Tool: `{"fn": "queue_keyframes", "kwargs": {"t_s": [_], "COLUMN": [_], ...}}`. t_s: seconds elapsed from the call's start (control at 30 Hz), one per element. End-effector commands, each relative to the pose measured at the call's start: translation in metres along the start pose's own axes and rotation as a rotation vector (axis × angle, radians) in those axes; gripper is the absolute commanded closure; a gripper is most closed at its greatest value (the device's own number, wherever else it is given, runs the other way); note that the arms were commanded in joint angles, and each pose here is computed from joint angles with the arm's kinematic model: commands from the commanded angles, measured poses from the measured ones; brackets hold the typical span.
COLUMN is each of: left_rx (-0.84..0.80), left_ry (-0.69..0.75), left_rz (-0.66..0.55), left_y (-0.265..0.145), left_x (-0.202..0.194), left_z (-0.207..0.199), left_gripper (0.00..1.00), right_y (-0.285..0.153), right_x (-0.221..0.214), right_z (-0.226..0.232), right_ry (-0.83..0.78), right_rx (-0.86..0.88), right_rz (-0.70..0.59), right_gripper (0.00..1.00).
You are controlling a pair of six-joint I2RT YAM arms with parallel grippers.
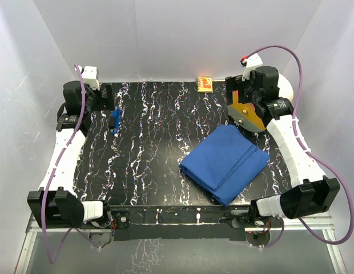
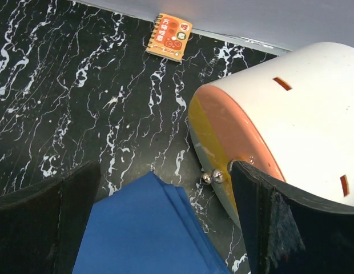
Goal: Open and lay out the surgical kit
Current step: Open the surgical kit at the center of the board.
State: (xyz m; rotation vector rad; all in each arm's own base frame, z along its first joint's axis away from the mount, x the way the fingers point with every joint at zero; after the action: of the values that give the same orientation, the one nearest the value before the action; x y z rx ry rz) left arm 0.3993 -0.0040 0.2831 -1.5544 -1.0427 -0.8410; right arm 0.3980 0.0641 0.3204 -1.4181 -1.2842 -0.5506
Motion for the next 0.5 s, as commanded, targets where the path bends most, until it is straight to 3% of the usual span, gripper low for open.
{"fn": "queue_keyframes", "kwargs": {"t_s": [0.0,0.27,0.47], "left_rx": [-0.023,-0.11,-0.155], "left_ry": [0.021,0.021,0.025], "left_rz": [-0.078,-0.138,-0.133], "left_y": [-0.025,-0.048,-0.051], "left_x": [0.022,0.04,0.026], "left_z": [-0.015,-0.04,-0.046], "left_gripper": [0.01,0.01,0.01], "right_y": [-0.017,-0.049,-0.057], "right_x": [0.025,0.028,0.025], "right_z": [-0.004,-0.005,0.001], "right_ry": [-0.022,-0.021,-0.04], "right_rx": [-0.038,-0.052,-0.022], "right_rz": [-0.084,-0.155,-0.172], "right_gripper": [0.02,0.02,0.02]}}
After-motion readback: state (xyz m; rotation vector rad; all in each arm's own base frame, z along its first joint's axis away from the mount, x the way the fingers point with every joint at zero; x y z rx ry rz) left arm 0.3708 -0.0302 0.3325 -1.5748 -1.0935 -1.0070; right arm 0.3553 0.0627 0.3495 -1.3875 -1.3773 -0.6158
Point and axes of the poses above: each gripper's point midway between its finger pads, its own y axis out along the fingers, its own z axis along the line the jaws close on, x = y × z, the point moved 1 cm from there along -y, back along the fingers, and after that the axes turned 15 degrees about -y, right-handed, at the moved point
